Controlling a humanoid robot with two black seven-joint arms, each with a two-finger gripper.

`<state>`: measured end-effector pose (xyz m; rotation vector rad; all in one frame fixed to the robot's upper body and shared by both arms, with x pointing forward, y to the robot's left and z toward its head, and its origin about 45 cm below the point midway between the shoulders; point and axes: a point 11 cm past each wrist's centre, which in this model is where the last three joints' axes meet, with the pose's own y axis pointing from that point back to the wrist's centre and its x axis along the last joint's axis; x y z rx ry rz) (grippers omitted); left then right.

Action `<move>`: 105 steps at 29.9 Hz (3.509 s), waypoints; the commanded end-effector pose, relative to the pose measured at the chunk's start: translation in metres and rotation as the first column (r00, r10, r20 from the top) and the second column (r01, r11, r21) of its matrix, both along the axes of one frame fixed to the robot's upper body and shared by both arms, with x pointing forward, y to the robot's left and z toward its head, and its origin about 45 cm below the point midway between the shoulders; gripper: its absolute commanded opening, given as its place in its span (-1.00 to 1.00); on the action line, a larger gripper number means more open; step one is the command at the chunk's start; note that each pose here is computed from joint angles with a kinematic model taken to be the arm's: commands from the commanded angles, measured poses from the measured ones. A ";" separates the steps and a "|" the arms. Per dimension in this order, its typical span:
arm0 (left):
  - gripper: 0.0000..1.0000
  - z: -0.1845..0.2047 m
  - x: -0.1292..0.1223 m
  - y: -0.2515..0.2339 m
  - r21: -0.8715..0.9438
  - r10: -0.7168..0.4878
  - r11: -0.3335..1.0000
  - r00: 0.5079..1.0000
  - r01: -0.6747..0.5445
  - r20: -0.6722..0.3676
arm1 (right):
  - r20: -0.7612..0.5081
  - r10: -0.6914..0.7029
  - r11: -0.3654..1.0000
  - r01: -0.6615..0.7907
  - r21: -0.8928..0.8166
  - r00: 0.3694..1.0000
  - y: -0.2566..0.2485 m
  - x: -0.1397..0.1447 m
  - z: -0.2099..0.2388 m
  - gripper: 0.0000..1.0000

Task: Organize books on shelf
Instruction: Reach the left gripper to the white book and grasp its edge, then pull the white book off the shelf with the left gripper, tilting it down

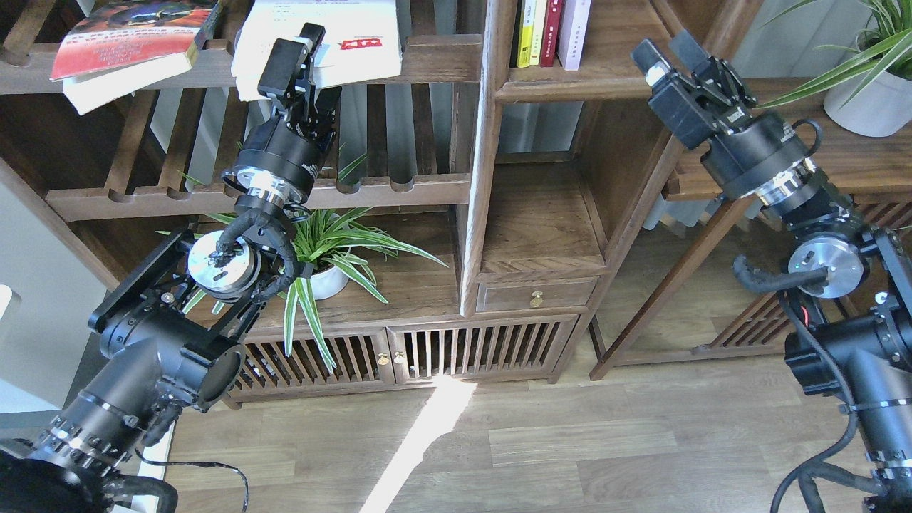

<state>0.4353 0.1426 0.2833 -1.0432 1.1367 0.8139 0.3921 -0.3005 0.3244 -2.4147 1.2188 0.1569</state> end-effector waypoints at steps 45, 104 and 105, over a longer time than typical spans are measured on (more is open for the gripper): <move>-0.48 0.011 0.007 0.019 -0.089 0.077 0.993 0.997 -0.076 0.009 | -0.022 0.017 1.000 -0.017 -0.005 1.000 0.006 0.001 -0.004 0.99; -0.97 0.010 -0.083 0.019 -0.107 -0.066 0.989 0.962 0.098 0.266 | -0.057 0.166 0.954 -0.146 0.262 0.985 0.099 0.000 -0.027 0.99; -0.97 0.011 -0.085 0.020 -0.104 -0.068 0.990 0.961 0.099 0.268 | -0.056 0.166 0.954 -0.146 0.263 0.985 0.099 0.000 -0.027 0.99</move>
